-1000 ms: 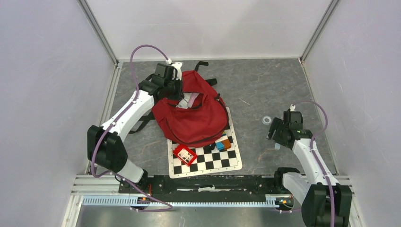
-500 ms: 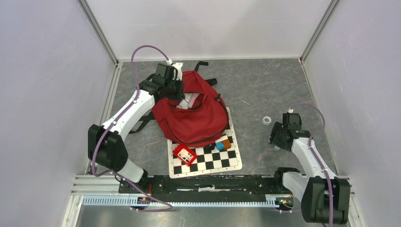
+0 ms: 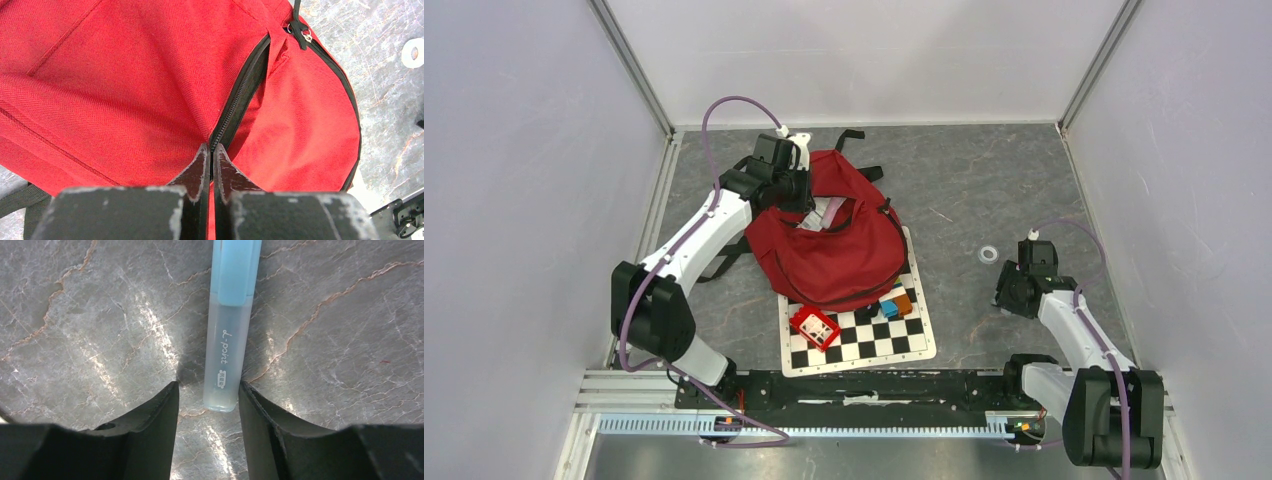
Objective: Pack the student bag
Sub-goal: Pick up the stationery from the center of the board, then place the stationery in the student bag.
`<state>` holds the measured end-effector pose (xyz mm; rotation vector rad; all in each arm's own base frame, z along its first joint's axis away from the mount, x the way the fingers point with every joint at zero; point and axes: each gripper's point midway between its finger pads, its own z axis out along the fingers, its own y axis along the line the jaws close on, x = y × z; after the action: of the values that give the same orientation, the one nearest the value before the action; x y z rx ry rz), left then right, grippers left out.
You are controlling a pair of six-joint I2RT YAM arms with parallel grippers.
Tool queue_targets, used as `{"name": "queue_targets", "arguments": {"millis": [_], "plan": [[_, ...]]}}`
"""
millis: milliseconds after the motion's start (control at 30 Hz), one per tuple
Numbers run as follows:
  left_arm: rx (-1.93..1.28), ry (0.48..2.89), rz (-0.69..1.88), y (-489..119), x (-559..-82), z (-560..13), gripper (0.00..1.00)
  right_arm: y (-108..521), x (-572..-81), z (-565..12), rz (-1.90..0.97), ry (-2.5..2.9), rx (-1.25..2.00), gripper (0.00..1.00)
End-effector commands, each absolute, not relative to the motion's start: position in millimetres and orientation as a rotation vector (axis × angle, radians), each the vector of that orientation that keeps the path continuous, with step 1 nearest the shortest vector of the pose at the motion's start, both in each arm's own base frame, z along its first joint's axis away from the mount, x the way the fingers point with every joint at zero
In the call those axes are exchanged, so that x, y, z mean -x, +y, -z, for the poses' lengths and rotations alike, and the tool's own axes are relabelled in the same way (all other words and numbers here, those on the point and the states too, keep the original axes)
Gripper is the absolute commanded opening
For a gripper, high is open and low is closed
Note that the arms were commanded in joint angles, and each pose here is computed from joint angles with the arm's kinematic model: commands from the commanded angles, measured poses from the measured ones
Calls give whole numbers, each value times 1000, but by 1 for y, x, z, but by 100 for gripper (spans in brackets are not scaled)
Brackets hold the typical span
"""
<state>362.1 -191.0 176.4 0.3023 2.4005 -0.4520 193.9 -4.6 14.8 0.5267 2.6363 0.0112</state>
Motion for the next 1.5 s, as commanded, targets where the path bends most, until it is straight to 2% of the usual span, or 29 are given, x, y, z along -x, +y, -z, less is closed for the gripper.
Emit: {"name": "queue_targets", "arguments": {"millis": [0,200,467,600,667,900,1467], "plan": [[-285,2357,532,-204,-367,-189,2,-7,-193,-9,19,2644,-504,49],[-286,2355,528,-203,-367,-190,2,-14,-193,-10,71,2623,-481,39],[-284,2355,513,-201,-368,-191,2,-4,-196,-9,2,2622,-423,20],[-286,2348,512,-201,-367,-193,2,-3,-205,-24,-7,2573,-418,4],[-285,2346,510,-200,-367,-194,2,-2,-212,-35,-23,2529,-416,0],[-285,2345,510,-200,-367,-194,2,18,-241,-83,-147,2380,-318,0],[-285,2344,506,-200,-368,-194,2,205,-263,-142,-743,2320,358,0]]}}
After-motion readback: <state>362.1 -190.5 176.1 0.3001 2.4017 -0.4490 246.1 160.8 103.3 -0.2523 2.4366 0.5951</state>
